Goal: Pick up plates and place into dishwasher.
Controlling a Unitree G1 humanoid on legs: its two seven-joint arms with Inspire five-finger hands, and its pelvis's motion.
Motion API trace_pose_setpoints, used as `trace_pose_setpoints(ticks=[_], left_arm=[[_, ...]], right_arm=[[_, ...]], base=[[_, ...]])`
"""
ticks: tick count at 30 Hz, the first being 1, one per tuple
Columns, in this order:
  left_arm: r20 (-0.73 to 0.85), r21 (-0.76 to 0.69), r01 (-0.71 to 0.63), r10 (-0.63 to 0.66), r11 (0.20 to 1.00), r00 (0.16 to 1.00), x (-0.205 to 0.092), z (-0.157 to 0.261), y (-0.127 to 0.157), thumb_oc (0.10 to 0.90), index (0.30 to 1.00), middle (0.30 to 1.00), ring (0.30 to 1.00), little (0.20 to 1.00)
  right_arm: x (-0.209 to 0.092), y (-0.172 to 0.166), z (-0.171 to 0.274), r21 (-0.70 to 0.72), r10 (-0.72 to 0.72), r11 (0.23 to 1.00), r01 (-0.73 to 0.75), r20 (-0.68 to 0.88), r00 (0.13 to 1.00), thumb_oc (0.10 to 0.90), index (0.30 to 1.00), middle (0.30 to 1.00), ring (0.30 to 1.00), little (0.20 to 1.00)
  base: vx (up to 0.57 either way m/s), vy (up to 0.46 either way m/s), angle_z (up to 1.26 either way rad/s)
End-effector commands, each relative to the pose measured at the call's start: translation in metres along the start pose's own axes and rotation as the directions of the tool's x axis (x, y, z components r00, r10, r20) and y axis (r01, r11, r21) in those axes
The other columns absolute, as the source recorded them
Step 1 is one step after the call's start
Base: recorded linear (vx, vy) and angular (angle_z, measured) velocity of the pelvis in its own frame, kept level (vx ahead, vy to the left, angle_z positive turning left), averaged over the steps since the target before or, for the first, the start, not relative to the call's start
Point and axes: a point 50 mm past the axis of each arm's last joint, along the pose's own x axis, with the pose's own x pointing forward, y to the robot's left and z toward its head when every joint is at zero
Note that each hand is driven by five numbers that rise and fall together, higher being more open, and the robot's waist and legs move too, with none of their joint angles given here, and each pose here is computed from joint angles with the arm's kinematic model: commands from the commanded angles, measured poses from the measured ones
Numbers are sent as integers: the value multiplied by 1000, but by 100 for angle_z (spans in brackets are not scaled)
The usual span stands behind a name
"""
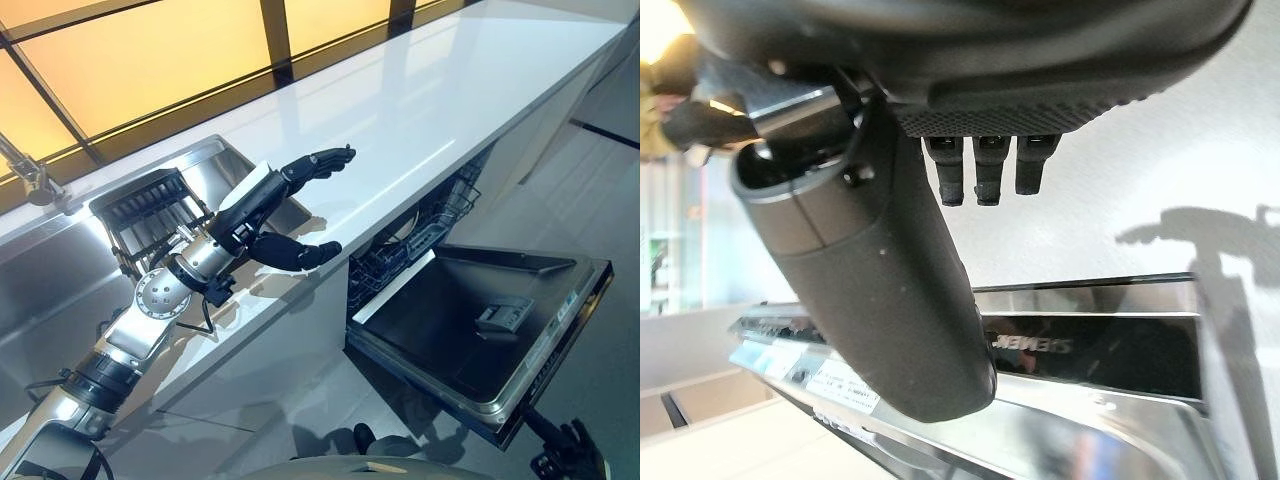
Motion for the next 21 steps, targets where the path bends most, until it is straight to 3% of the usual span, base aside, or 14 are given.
trace_pose_setpoints(ticks=[1,7,12,20,21], left_arm=[[219,12,-55,51,998,974,31,37,27,800,900,900,900,900],[229,8,-51,48,999,972,35,41,28,800,900,900,900,900],[228,13,-25,21,1000,973,35,41,24,800,900,900,900,900],[219,18,-5,1,1000,976,33,38,19,800,900,900,900,900],[219,23,2,-7,1000,976,33,37,18,800,900,900,900,900]], right_arm=[[9,-4,46,179,115,972,-154,211,971,800,900,900,900,900],[8,0,39,207,303,920,-332,160,940,800,900,900,900,900],[1,35,32,178,673,718,-673,72,737,800,900,900,900,900],[-9,86,41,40,866,500,-865,-41,498,800,900,900,900,900],[-11,102,53,27,906,421,-907,-59,419,800,900,900,900,900]], base=[[-12,-46,4],[5,-31,11],[4,-42,5],[-8,-23,4],[-22,-8,-5]])
